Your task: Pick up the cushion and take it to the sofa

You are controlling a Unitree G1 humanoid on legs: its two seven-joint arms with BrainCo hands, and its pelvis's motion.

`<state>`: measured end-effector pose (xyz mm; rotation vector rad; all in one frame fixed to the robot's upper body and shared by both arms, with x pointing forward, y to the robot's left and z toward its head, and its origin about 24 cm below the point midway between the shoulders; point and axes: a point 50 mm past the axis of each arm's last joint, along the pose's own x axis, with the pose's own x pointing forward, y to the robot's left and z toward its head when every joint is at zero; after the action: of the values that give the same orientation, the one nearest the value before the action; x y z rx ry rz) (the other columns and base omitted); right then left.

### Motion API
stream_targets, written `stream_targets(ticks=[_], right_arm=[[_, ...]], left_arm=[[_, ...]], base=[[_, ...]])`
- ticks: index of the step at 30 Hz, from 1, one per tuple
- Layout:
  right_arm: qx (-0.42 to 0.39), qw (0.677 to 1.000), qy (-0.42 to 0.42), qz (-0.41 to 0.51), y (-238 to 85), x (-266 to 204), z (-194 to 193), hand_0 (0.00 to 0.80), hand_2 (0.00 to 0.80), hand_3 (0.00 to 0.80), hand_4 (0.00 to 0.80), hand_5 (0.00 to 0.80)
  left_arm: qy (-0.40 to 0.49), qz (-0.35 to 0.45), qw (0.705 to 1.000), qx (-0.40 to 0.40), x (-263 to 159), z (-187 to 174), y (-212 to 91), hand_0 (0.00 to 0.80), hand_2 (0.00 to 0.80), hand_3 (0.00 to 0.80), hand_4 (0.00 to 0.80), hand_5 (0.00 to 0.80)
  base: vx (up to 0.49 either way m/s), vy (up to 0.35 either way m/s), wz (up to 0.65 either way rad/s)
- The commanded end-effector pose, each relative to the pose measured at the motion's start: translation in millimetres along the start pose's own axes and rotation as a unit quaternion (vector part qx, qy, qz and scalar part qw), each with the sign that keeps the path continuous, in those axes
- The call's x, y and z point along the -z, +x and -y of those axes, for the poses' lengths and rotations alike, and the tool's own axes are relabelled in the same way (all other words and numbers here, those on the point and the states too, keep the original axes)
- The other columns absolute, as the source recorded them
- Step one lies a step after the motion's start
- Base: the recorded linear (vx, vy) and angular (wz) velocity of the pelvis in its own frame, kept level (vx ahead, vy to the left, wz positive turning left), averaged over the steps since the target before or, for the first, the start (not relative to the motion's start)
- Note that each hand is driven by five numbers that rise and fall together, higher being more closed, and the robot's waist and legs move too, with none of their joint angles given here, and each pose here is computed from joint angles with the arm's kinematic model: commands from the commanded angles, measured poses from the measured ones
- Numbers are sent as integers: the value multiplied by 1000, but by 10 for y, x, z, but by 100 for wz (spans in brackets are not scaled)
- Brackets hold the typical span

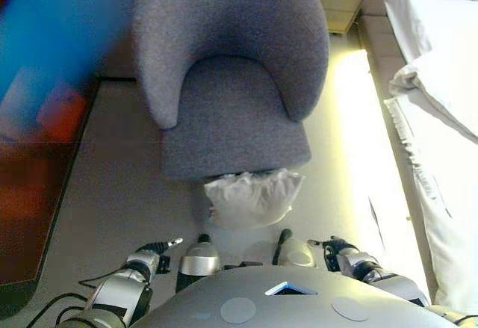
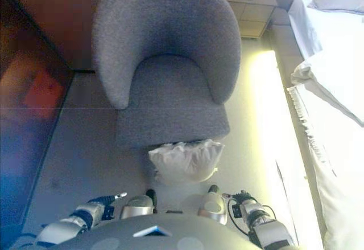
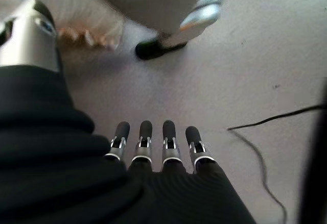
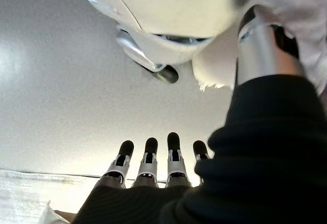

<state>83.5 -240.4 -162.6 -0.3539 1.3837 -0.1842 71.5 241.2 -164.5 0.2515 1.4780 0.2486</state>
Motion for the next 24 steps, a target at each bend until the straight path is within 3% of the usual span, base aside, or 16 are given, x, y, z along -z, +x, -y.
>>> stream_targets(ticks=[1, 8, 14, 24], right_arm=[[0, 1000, 9, -10, 1, 63, -2, 0, 0, 0, 0, 0], [2, 999, -28, -26, 8, 118, 66, 0, 0, 0, 0, 0], [23, 999, -18, 25, 15, -125, 215, 0, 0, 0, 0, 0], [76, 966, 47, 243, -252, -1355, 375, 0, 0, 0, 0, 0]], left_arm=[[-59, -15, 997, -37, -27, -191, 7, 0, 0, 0, 0, 0], [-12, -2, 999, -44, 44, -162, 16, 0, 0, 0, 0, 0], [-51, 50, 996, -51, -181, -69, -13, 0, 0, 0, 0, 0], [-90, 275, 953, -85, -1391, -185, -384, 0, 0, 0, 0, 0]], base=[[121, -291, 5], [115, -207, 16], [17, 0, 14], [-207, 60, 11]])
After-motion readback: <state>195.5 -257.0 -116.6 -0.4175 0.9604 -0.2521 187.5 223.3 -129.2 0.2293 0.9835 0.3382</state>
